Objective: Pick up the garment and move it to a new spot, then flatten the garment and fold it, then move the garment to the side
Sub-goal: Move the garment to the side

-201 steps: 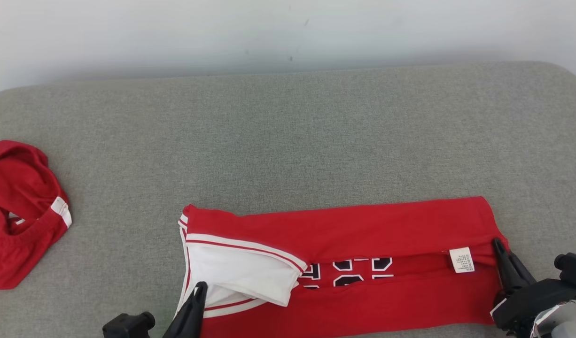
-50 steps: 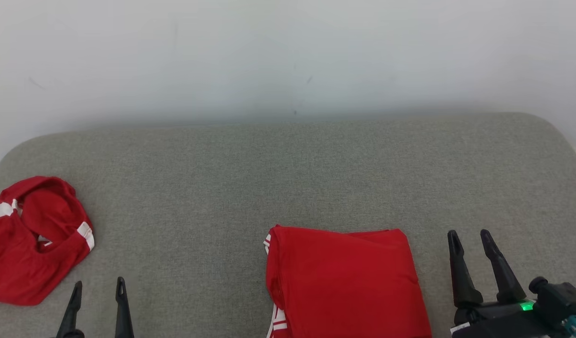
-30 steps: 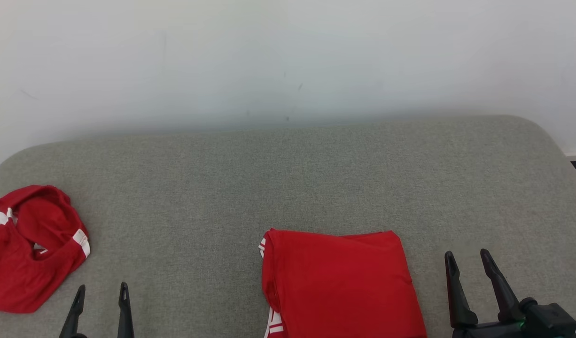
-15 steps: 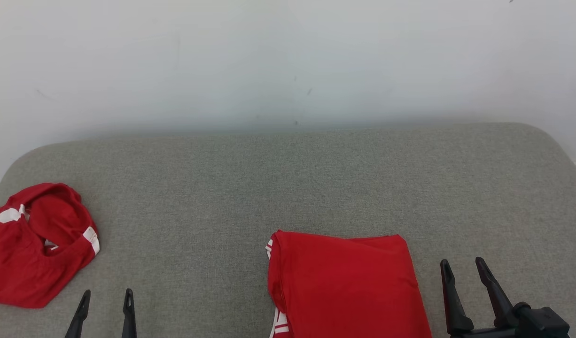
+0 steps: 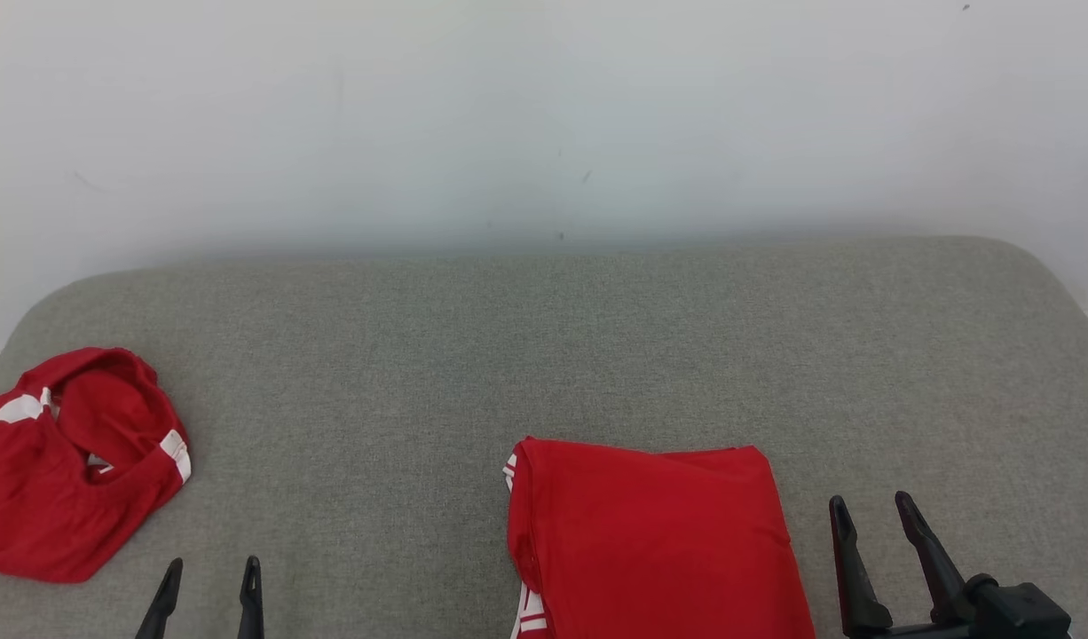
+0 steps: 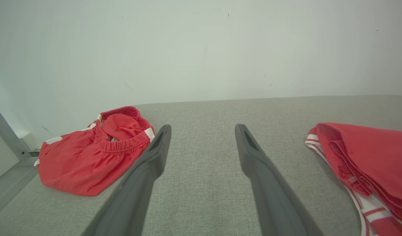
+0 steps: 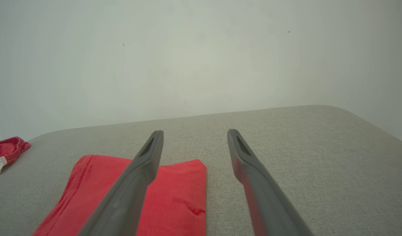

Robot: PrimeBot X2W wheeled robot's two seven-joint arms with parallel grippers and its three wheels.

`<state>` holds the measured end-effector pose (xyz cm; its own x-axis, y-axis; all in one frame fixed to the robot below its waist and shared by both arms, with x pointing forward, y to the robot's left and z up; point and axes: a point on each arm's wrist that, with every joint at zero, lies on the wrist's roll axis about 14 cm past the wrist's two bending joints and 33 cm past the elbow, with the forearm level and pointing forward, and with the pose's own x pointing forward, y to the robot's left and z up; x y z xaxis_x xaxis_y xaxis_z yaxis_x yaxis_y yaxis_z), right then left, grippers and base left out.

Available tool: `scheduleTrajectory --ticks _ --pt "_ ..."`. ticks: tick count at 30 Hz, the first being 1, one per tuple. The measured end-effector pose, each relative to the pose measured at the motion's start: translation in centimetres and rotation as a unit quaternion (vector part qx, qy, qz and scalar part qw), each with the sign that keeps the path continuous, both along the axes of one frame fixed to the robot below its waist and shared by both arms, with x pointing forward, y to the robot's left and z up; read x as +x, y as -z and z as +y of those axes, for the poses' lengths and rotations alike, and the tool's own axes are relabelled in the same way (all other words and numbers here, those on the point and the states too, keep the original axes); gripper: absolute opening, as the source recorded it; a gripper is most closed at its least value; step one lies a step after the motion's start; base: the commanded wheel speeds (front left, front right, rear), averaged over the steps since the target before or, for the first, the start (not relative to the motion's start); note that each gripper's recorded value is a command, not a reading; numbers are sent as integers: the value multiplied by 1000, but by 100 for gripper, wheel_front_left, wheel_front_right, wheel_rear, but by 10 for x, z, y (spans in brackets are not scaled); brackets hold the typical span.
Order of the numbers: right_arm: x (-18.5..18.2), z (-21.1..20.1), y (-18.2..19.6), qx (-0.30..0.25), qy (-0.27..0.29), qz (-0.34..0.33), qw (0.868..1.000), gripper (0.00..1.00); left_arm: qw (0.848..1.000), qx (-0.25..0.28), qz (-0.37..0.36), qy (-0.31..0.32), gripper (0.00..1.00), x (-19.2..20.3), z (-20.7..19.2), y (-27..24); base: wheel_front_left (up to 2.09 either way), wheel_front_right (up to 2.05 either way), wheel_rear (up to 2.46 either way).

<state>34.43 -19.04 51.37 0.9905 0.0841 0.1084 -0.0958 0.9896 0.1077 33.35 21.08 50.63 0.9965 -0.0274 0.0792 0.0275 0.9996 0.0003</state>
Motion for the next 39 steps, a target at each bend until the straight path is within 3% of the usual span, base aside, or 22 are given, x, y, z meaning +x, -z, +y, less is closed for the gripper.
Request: scheduleTrajectory --ticks 27,39 --pt "8 4 16 -13 -14 28 999 100 1000 -1 6 1 100 -3 2 3 0 0 0" --pt "33 14 74 -29 -40 146 988 100 1000 -1 19 -10 100 -3 5 12 0 0 0"
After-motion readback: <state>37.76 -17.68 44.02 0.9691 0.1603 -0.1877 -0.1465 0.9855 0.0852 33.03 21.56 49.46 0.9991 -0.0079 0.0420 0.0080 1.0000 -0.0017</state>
